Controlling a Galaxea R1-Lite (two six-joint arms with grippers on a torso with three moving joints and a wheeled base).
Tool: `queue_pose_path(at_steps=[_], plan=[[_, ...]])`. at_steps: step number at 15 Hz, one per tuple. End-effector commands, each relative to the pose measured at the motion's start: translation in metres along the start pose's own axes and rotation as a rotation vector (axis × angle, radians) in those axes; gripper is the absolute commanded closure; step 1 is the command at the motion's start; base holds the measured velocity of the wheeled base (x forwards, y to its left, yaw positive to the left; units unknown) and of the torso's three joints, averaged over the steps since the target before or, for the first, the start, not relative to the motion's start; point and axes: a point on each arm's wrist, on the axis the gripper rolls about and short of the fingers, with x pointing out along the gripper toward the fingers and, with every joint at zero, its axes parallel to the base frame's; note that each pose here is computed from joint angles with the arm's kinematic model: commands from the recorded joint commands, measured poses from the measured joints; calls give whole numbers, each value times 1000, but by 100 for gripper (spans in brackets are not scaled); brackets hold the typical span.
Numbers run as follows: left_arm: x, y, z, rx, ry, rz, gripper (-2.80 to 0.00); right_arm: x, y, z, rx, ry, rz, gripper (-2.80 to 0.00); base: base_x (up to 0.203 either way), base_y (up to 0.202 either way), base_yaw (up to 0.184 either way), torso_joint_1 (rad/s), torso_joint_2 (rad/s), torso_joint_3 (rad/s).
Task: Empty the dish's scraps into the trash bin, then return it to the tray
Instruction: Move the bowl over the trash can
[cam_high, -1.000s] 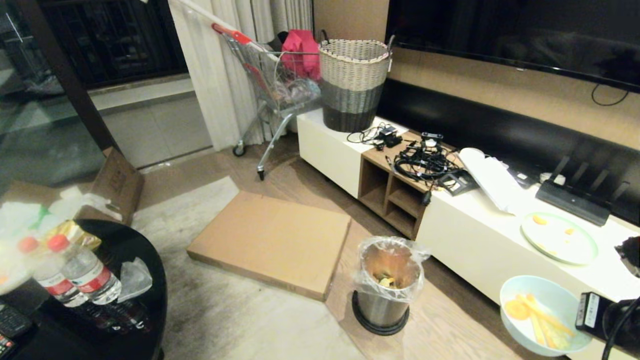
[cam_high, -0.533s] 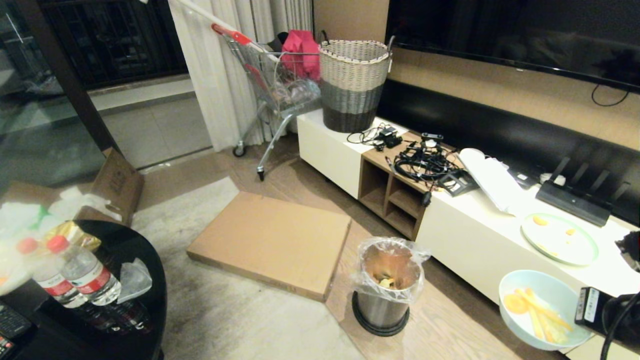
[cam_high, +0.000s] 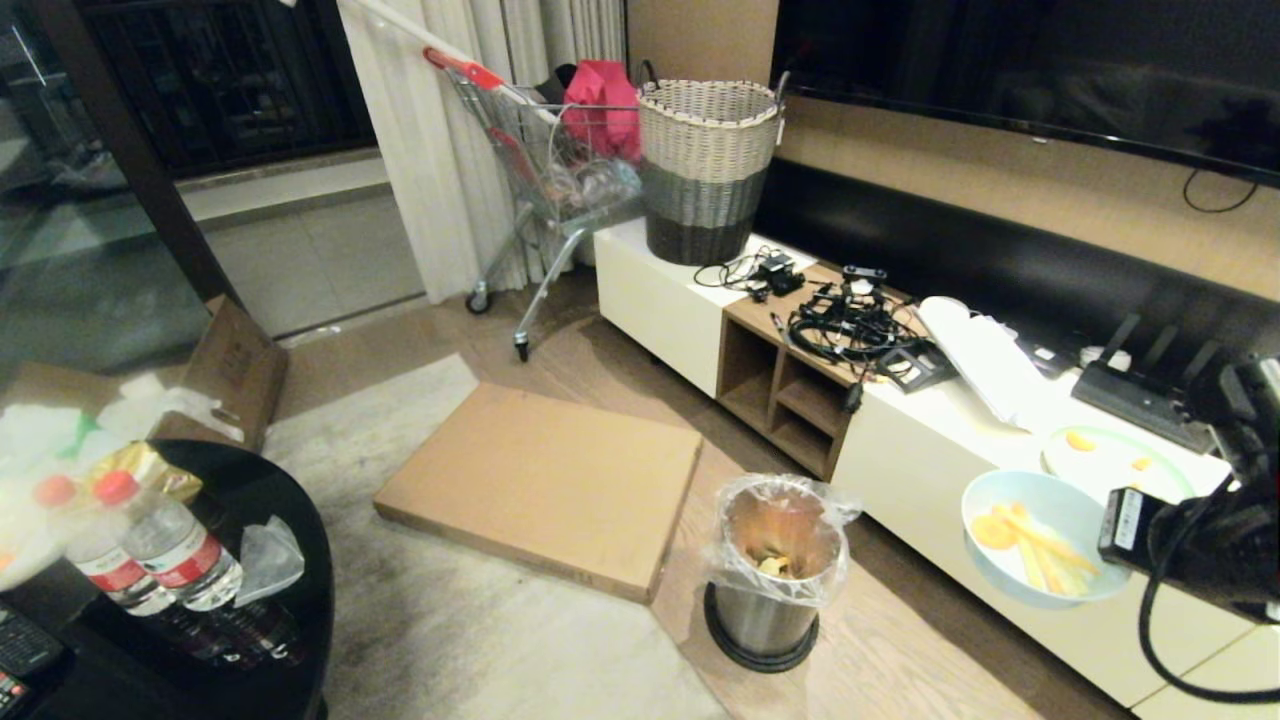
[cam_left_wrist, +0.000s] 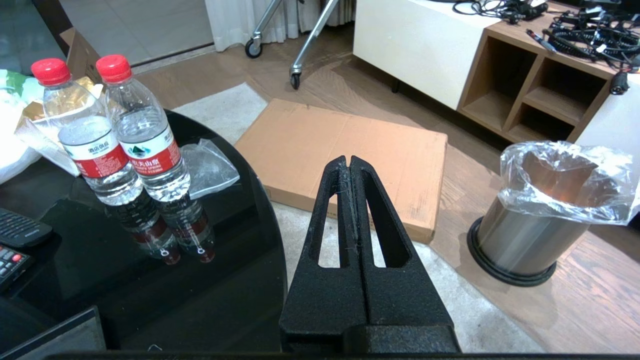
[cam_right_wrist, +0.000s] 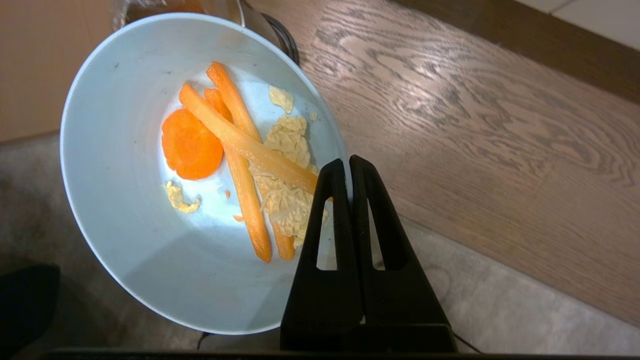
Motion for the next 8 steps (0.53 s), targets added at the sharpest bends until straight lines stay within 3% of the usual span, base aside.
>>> queue_pose_path(at_steps=[1,5,8], plan=[[0,0,0,-1,-1,0,0,26,17,18,-8,25,-20,0,0,0,0,0,0,0],[0,0,0,-1,-1,0,0,54,38,42,-43,6,-36,0,0,0,0,0,0,0],[0,0,0,-1,-1,0,0,81,52,51,-106,-81,-82,0,0,0,0,0,0,0]])
